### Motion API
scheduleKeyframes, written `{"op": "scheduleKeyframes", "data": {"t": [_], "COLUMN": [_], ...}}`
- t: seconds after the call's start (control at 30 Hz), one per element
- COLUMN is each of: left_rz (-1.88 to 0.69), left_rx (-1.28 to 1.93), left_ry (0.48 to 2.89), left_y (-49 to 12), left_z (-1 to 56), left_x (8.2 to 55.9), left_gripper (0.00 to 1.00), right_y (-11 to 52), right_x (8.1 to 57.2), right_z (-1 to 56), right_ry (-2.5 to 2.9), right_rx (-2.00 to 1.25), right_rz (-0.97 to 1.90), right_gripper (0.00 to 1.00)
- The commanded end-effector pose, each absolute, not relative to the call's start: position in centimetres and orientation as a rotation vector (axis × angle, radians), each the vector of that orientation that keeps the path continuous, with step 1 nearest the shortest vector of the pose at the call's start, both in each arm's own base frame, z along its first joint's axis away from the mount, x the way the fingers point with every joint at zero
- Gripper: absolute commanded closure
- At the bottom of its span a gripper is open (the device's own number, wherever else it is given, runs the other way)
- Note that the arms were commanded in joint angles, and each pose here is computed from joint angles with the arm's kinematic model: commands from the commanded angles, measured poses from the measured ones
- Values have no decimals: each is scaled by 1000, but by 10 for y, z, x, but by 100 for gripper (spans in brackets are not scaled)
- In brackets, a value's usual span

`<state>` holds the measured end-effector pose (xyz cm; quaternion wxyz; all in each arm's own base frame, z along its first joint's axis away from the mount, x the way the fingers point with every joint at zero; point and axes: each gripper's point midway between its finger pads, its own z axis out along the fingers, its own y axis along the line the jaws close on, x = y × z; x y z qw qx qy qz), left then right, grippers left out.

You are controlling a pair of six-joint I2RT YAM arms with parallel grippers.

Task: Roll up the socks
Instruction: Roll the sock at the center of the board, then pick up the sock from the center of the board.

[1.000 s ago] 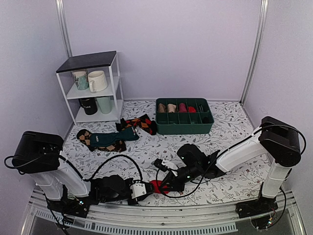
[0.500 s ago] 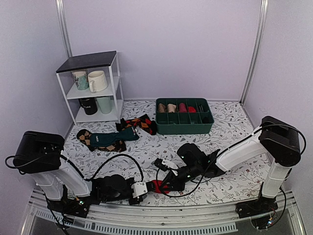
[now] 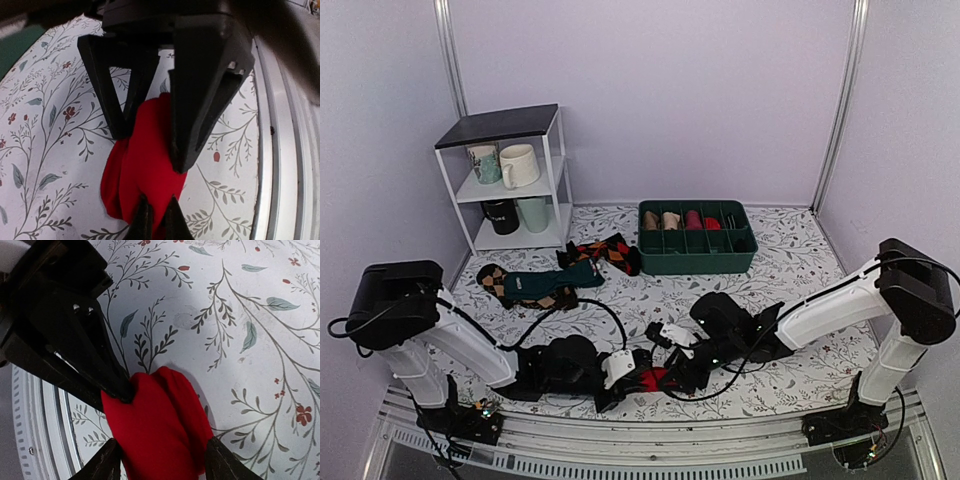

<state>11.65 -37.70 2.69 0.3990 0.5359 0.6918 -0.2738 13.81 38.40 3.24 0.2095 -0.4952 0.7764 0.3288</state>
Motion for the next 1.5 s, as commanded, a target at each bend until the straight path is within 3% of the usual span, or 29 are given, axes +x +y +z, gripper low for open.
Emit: {"op": "scheduleKeyframes", "data": {"t": [0.0,0.23,0.6,1.03,1.23,1.47], "left_rz": [-716,-748,-747,-747,-749,-748], "left_rx": [1528,1557,1552,1549,1556,1552], "left_ry": [2055,2157,2177,2173,2166,2166], "left_y": [-337,-336,-336,-336,-337,-337], "left_z": [-34,-46,-48,-48,-48,-49], "left_x": [89,90,92,93,93,93], "left_gripper": [100,100,100,100,100,100], "right_y": [368,359,364,363,365,363], "right_x": [153,151,127,137,124,102], "right_z": [54,88,60,21,20,14], "right_ry": [2055,1935,2018,2192,2216,2254], "right_rx": [-1391,-1392,-1488,-1421,-1416,-1438], "right_rz": [826,1027,1203,1133,1177,1232], "right_gripper": [40,26,25,25,31,53]}}
